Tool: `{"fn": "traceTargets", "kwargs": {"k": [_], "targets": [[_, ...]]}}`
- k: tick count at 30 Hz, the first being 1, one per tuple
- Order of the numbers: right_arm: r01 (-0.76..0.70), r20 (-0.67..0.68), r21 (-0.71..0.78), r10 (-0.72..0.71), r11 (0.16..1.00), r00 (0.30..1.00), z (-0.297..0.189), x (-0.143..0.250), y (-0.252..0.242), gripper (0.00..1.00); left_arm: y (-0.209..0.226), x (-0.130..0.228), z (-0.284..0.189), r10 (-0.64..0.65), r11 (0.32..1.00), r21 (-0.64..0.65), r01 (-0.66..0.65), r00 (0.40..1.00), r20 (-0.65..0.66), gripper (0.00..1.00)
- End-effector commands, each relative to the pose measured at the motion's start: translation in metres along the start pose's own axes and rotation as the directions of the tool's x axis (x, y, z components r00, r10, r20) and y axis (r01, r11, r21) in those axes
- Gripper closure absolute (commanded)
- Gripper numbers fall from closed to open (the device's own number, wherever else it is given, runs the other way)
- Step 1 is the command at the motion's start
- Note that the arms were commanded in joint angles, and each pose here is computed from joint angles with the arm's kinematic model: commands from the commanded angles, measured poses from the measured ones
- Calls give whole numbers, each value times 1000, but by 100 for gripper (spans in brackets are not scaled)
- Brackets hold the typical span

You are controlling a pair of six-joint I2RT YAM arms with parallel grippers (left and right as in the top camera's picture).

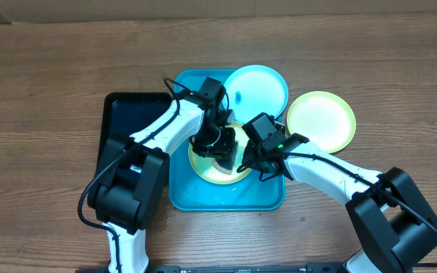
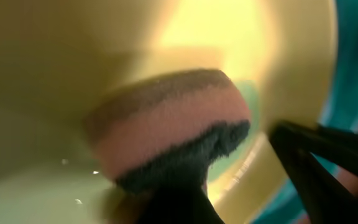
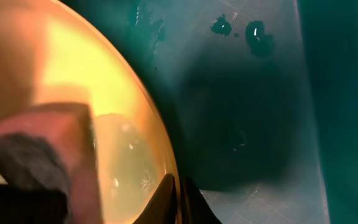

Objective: Clean dirty plates on tray and stack at the side
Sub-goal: 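Carry the sponge left, drop it on the black tray, raise left arm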

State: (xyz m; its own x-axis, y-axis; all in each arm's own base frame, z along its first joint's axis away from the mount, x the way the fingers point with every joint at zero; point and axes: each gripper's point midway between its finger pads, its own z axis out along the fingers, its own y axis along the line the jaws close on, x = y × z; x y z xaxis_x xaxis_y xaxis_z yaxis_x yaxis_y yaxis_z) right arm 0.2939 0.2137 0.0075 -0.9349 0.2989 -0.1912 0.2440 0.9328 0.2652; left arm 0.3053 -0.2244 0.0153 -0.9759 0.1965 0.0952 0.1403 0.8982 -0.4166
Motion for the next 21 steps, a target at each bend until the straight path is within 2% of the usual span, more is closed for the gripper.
{"fn": "traceTargets", "kwargs": {"k": [1, 5, 8, 10, 14, 16, 21], "targets": [[6, -4, -12, -6, 1000, 1000, 1, 1, 5, 95, -27, 3, -30, 62, 989, 134, -67, 997, 42, 96], [5, -6, -10, -6, 1000, 1000, 1, 1, 4, 95, -10, -8, -81, 43, 995, 83, -59, 982, 181, 96], [5, -6, -10, -6, 1000, 1000, 1, 1, 4, 95, 29, -11, -118, -17, 999, -34, 27, 961, 275, 96], [5, -6, -10, -6, 1000, 1000, 1, 1, 4, 95, 71, -7, -145, -84, 982, -134, 135, 940, 330, 96], [5, -5, -10, -6, 1000, 1000, 1, 1, 4, 95, 129, 5, -168, -183, 921, -259, 290, 911, 369, 96], [6, -5, -10, -6, 1000, 1000, 1, 1, 4, 95, 167, 12, -179, -242, 866, -325, 380, 888, 391, 96], [5, -5, -10, -6, 1000, 1000, 1, 1, 4, 95, 206, 14, -187, -290, 801, -382, 461, 857, 427, 96]]}}
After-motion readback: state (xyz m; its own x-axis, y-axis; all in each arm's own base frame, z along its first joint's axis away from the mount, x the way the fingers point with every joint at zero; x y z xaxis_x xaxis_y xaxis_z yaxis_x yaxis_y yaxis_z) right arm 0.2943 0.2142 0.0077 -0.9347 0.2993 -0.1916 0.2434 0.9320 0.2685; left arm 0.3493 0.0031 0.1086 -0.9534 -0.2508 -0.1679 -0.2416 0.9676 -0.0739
